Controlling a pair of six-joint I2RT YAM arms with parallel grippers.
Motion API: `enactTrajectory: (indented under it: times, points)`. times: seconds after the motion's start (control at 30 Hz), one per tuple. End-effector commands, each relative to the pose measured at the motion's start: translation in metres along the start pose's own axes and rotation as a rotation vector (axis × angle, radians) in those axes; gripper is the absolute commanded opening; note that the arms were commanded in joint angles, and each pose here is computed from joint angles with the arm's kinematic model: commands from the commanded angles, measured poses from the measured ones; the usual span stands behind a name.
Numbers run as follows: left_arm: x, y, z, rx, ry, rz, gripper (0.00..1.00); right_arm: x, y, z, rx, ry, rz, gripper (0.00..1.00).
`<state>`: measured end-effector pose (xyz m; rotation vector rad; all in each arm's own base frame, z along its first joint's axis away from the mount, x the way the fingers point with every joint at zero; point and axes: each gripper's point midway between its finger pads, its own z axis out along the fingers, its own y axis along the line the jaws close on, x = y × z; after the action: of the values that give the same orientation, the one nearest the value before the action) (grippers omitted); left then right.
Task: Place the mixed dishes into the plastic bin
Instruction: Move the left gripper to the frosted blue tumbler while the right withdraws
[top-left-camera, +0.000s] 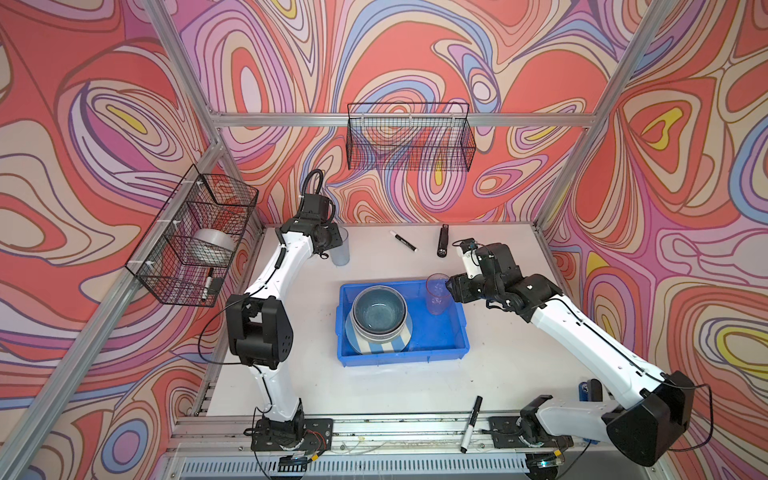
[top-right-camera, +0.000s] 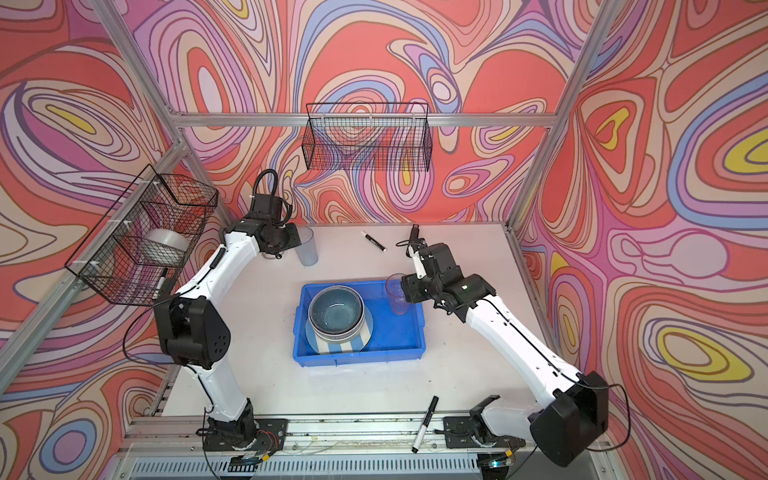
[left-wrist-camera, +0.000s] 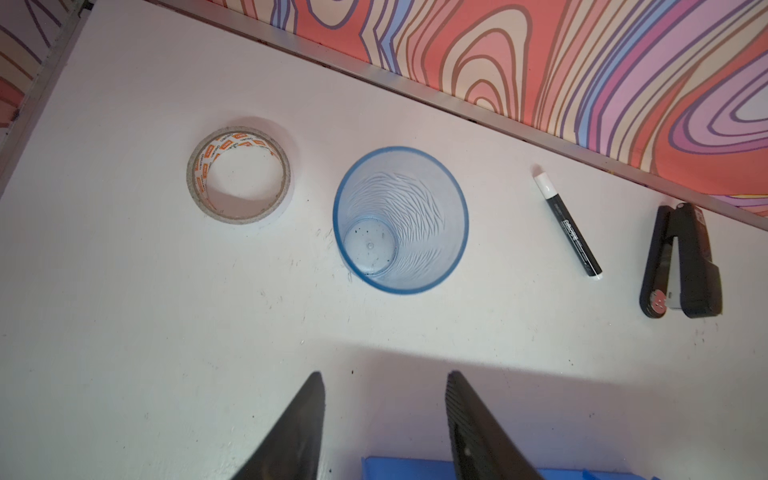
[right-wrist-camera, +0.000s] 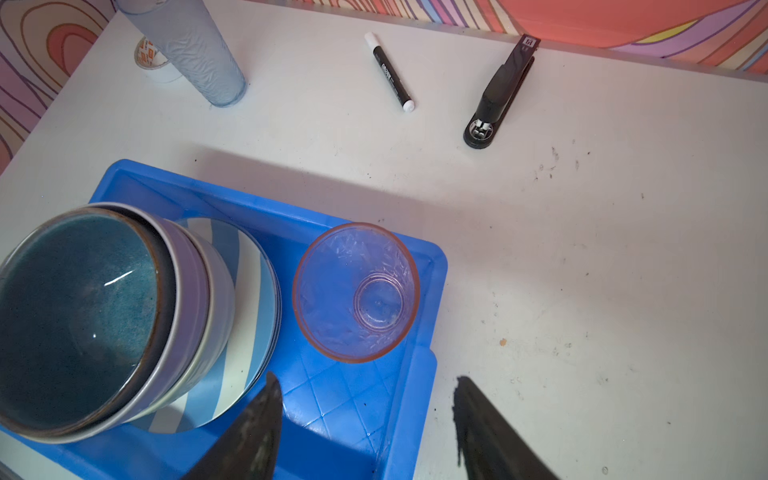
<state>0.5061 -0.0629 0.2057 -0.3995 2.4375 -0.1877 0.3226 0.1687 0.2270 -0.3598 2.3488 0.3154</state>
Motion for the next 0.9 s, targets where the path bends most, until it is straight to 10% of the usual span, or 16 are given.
enactTrajectory:
  times: [0.0, 0.87]
  points:
    - [-0.012, 0.004, 0.008, -0.032, 0.003, 0.012, 0.51, 0.001, 0.003, -0.003, -0.029, -0.022, 0.003, 0.68]
    - [-0.02, 0.03, 0.069, -0.154, 0.117, 0.061, 0.5, 0.008, 0.005, -0.012, -0.049, -0.038, -0.001, 0.68]
